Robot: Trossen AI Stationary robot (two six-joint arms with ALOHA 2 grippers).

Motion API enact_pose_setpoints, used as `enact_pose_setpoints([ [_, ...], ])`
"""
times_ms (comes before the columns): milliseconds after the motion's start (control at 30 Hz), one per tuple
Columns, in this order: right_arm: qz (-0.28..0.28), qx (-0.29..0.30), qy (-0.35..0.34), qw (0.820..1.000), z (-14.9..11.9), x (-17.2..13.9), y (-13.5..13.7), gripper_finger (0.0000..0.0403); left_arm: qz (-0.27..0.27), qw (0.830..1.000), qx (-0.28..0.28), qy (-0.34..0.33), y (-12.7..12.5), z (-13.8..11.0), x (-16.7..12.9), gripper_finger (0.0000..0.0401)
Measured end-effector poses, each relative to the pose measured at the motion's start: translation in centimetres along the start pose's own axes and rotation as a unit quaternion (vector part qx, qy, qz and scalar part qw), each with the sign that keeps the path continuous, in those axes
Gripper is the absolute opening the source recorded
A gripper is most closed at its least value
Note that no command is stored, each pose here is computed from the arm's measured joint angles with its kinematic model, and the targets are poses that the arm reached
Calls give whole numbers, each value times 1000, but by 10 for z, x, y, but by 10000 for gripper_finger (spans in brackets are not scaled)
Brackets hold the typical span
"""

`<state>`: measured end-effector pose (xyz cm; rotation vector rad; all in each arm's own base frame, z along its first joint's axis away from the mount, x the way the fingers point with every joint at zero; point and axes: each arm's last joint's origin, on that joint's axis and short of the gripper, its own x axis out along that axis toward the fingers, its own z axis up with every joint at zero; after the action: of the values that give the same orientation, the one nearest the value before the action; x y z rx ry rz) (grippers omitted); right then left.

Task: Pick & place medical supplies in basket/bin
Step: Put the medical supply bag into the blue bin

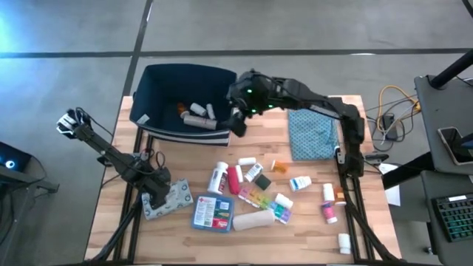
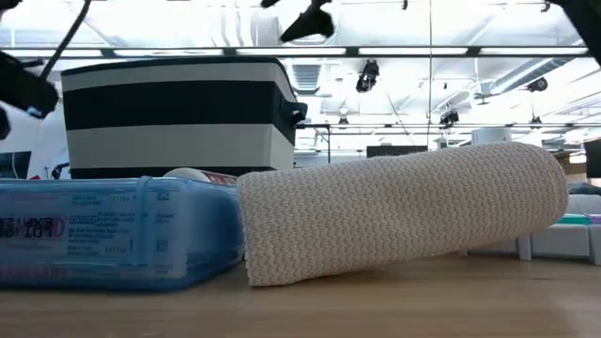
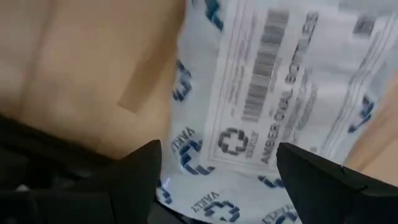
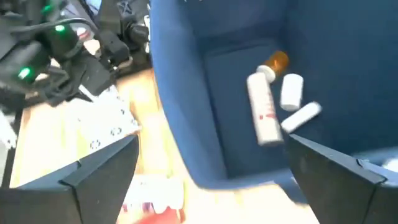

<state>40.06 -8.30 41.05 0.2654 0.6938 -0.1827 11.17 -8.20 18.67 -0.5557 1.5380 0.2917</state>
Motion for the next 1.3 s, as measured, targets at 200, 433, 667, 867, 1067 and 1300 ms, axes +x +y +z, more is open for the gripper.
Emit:
enact_pose_setpoints([
  [200,45,-30,62,997,-23,3,54,391,-50,999,13,-8,7,0,17,295],
  [433,84,62,130,986,-49,9,97,391,-80,995,37,-50,14,-2,13,295],
  [667,197,202,78,956,-67,57,137,391,-143,987,67,-37,23,-5,43,295],
  [867,262,305,45,915,-95,112,151,391,-185,981,41,-31,24,-6,53,295],
  [1067,320,399,38,859,-126,175,170,391,-188,980,9,-67,22,-2,52,295],
  [1300,332,416,62,844,-140,224,206,391,-185,971,-81,-128,22,3,51,295],
])
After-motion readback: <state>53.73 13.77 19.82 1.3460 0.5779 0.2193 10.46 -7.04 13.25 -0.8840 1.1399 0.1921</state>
